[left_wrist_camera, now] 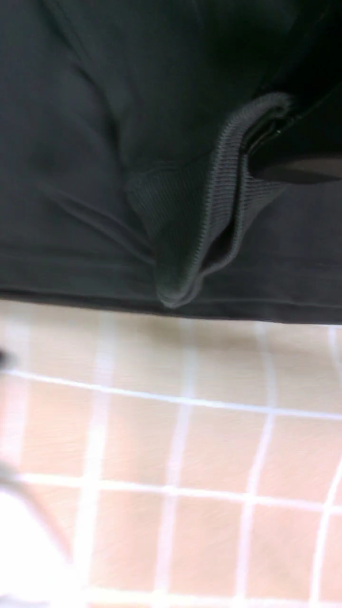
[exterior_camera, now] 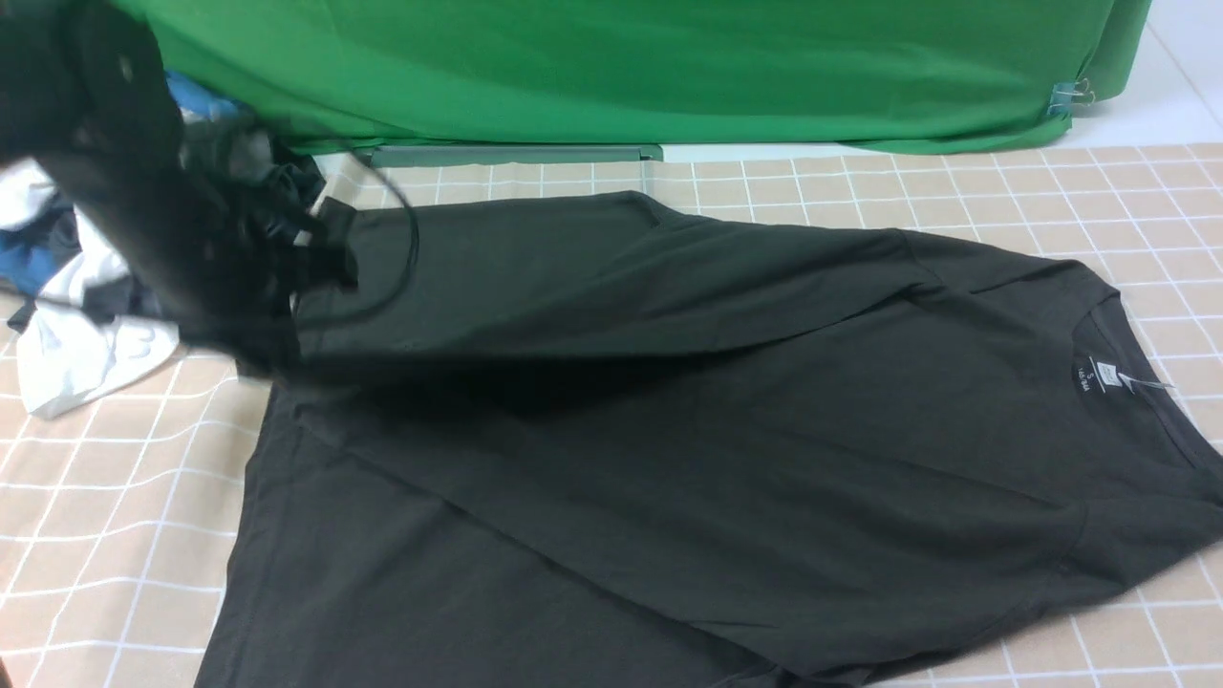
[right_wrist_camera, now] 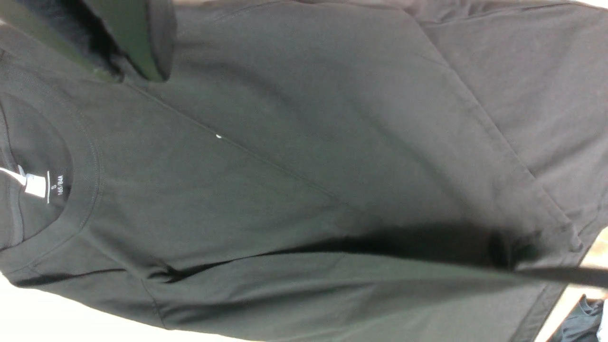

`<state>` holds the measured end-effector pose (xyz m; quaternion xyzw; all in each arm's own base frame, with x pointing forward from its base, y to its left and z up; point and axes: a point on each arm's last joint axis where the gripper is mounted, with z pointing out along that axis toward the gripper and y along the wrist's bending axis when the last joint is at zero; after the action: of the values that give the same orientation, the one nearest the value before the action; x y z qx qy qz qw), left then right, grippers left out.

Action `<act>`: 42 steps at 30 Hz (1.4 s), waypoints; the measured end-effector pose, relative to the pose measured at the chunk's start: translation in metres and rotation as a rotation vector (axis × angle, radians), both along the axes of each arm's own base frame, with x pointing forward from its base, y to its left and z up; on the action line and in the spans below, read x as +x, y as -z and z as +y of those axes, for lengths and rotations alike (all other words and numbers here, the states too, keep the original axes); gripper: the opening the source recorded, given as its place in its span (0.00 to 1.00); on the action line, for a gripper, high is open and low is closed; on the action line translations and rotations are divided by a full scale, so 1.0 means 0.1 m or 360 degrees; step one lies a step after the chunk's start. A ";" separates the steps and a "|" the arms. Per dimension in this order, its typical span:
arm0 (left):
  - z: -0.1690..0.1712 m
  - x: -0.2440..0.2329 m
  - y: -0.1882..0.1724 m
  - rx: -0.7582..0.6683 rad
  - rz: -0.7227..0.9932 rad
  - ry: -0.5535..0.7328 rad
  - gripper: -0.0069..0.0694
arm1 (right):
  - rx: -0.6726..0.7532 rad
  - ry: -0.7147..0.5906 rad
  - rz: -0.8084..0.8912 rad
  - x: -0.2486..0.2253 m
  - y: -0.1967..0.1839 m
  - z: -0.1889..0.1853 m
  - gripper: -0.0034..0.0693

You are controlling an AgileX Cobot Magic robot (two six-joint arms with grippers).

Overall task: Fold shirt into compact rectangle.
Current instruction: 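Fold the left side of the dark shirt inward over its body with the left gripper, then grasp the near edge of the shirt at its hem and shoulder corners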

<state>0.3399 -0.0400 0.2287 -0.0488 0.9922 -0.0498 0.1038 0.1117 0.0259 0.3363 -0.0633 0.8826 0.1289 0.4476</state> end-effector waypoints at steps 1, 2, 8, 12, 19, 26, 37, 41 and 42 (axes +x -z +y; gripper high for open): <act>-0.01 -0.04 0.09 -0.0021 0.0018 -0.0003 0.14 | 0.0000 0.0000 0.0000 0.00 0.00 0.00 0.17; -0.02 -0.06 0.13 -0.0039 0.0026 -0.0012 0.14 | 0.0000 0.0000 0.0000 0.00 0.00 0.00 0.17; -0.02 -0.12 0.28 -0.0045 0.0016 0.0017 0.29 | 0.0000 0.0000 0.0000 0.00 0.00 0.00 0.17; -0.01 -0.13 0.28 -0.0022 0.0013 0.0091 0.57 | 0.0013 0.0002 0.0030 0.00 0.01 0.00 0.17; 0.03 -0.19 0.26 0.0073 0.0090 0.0190 0.83 | -0.0009 -0.0031 0.0263 0.15 0.00 0.01 0.17; 0.05 -0.35 -0.03 0.0086 0.0041 0.0261 0.66 | -0.0068 -0.0055 0.0541 0.46 0.02 -0.01 0.17; 0.09 -1.36 -0.02 -0.0031 0.0019 0.0248 0.11 | -0.0075 -0.0062 0.0747 0.74 0.21 -0.01 0.17; 0.14 -1.71 0.28 0.0005 0.0193 0.0262 0.19 | -0.0070 -0.0039 0.0682 0.78 0.19 -0.01 0.17; 0.14 -1.72 0.30 0.0011 0.0201 0.0263 0.20 | -0.0070 -0.0039 0.0682 0.78 0.19 -0.01 0.17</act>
<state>0.1676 -0.0256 0.1986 0.0306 0.9975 -0.0515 0.0368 0.1894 0.0244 0.3171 -0.0550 0.9593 0.1257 0.2467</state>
